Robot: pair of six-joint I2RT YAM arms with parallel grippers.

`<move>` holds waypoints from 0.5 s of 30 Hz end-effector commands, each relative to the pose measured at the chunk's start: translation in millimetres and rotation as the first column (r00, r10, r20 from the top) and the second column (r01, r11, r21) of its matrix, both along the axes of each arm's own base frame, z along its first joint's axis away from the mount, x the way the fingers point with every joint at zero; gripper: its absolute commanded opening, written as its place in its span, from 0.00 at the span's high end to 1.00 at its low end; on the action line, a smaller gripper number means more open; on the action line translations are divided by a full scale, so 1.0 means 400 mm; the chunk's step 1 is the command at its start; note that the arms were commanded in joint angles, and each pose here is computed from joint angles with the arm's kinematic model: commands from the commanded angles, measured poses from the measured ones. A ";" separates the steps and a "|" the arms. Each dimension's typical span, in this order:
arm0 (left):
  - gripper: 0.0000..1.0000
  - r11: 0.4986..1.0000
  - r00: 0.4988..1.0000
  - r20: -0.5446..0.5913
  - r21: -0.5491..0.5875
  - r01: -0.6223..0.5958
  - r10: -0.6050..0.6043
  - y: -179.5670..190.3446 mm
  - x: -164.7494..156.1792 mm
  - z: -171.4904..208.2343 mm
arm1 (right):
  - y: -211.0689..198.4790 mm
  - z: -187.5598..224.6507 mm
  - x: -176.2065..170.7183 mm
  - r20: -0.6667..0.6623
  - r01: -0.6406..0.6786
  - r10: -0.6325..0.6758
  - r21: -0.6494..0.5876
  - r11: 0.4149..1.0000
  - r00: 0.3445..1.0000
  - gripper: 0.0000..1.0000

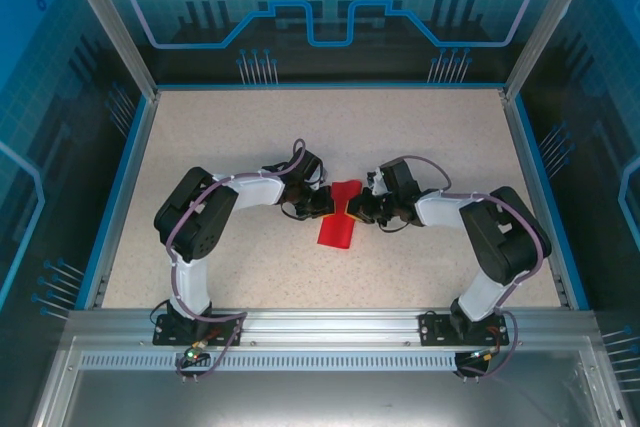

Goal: Fold a paper plane with a square sheet of paper (pick it up from the middle)
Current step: Fold the square sheet of paper in half at the center of the table.

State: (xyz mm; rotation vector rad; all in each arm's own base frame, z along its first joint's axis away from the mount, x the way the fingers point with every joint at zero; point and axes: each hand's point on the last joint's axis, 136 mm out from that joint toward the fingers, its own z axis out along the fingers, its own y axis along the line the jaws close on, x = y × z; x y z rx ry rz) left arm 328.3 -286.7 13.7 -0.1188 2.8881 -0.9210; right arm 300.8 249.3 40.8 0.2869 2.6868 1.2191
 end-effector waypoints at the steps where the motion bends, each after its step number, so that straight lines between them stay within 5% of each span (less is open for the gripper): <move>1: 1.00 0.993 0.998 -0.062 0.115 0.002 0.005 0.045 -0.038 -0.068 | -0.022 -0.038 -0.017 -0.031 -0.009 0.008 -0.029 1.000 1.000 0.92; 15: 1.00 0.992 0.998 -0.069 0.126 0.005 0.004 0.051 -0.046 -0.078 | -0.068 -0.127 -0.050 -0.086 0.013 -0.018 -0.068 0.998 0.996 0.90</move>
